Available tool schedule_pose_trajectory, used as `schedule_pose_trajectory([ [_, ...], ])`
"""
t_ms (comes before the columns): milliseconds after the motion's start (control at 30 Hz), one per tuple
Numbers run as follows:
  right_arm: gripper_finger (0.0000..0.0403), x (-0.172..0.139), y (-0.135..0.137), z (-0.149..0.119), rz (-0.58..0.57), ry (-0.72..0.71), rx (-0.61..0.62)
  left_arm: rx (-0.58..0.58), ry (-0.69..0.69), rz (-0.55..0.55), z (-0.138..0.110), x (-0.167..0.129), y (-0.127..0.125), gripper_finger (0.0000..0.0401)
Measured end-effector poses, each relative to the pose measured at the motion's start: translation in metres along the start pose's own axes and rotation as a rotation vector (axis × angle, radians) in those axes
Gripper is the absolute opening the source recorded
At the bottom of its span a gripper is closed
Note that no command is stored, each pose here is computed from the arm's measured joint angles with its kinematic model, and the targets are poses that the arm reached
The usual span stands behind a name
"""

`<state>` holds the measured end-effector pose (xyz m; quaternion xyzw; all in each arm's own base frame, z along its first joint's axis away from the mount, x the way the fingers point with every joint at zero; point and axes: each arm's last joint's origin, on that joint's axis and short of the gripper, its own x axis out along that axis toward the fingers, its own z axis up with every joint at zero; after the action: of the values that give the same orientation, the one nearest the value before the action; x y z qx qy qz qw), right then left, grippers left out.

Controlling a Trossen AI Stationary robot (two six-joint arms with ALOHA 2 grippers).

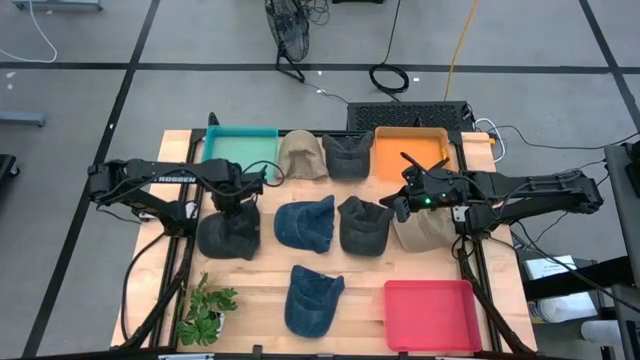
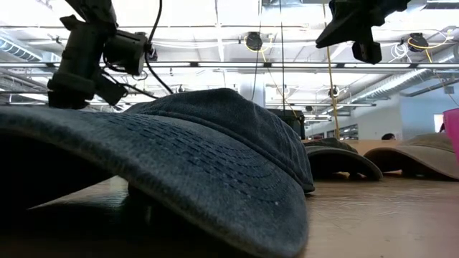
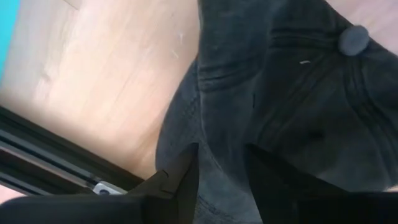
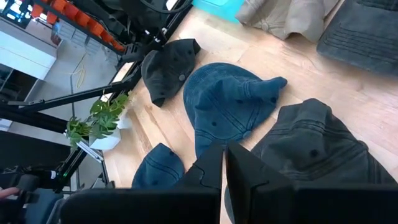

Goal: Pick & Place hat
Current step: Put the bottom left black cap into the green bin

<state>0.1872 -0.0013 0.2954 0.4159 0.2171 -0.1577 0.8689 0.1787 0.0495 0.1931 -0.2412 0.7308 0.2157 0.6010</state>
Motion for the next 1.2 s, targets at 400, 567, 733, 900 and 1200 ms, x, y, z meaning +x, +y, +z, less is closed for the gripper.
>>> schedule_pose_trajectory([
  [400, 0.0, 0.0009, -0.0003, -0.0002, -0.005, 0.001, 0.0, -0.062, -0.034, -0.046, 0.0035, 0.0051, -0.0026, 0.014],
  [567, 0.0, 0.0012, -0.0005, -0.0004, -0.008, 0.004, 0.0, -0.093, -0.064, -0.015, 0.0051, 0.005, -0.0024, 0.014],
  [733, 0.0, 0.0011, -0.0006, -0.0005, -0.009, 0.004, 0.0, -0.096, -0.077, -0.014, 0.0063, 0.0049, -0.0024, 0.0138],
  [900, 0.0, 0.0012, -0.0006, -0.0005, -0.009, 0.005, -0.001, -0.121, -0.078, -0.014, 0.0064, 0.005, -0.0024, 0.0095],
  [1200, 0.0, 0.0012, -0.0006, -0.0005, -0.009, 0.004, 0.0, -0.11, -0.084, -0.017, 0.007, 0.0049, -0.0028, 0.0008],
])
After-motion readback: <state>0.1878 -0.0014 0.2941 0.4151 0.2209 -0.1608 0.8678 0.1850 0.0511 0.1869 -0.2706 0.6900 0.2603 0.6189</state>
